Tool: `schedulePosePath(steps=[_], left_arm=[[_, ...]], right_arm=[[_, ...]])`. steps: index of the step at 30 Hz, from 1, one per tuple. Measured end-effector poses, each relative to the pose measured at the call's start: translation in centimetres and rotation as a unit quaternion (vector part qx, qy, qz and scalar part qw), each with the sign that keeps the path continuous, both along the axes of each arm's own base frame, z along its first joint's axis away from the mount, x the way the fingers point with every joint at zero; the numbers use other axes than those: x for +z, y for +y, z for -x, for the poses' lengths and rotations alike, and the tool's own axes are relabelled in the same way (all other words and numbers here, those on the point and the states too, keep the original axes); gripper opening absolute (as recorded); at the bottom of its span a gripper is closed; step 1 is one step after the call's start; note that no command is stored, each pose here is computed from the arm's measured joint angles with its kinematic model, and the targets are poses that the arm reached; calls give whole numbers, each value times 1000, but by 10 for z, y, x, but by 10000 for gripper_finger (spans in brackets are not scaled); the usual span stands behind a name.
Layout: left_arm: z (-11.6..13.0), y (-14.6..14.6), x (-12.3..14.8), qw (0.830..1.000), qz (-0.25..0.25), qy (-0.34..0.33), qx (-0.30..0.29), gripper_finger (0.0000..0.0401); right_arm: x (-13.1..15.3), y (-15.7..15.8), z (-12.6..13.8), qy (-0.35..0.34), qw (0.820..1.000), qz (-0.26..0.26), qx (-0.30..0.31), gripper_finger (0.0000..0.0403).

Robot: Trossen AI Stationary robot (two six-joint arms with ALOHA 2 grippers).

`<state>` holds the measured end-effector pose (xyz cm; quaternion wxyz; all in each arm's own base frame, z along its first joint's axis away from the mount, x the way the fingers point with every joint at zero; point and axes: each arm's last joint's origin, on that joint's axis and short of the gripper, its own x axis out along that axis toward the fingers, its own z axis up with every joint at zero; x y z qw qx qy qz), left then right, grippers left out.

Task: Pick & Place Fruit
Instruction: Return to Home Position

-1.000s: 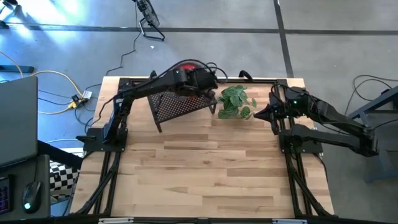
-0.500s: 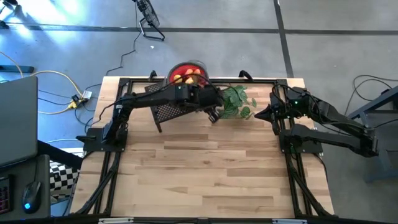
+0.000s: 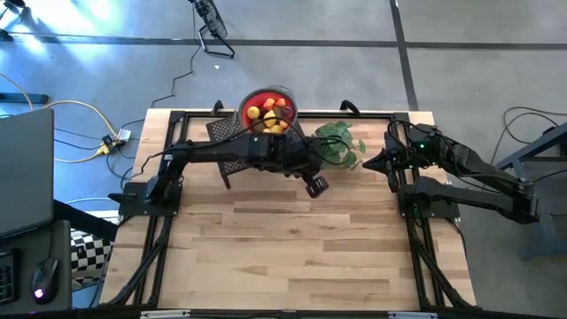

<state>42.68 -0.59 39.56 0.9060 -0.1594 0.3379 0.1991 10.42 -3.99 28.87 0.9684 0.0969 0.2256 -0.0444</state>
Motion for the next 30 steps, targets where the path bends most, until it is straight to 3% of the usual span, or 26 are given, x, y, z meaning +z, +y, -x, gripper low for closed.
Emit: schedulePosePath(steps=[16, 23, 30], left_arm=[[-5, 0, 5, 999, 2, -37, -1, 3], [-5, 0, 6, 999, -3, -41, 3, 3], [-13, -2, 2, 996, -39, -35, -70, 3]], right_arm=[[0, 0, 0, 0, 1000, -1, -1, 2], [0, -2, 0, 6, 1000, 9, -29, 2], [0, -2, 0, 7, 999, 15, -35, 2]])
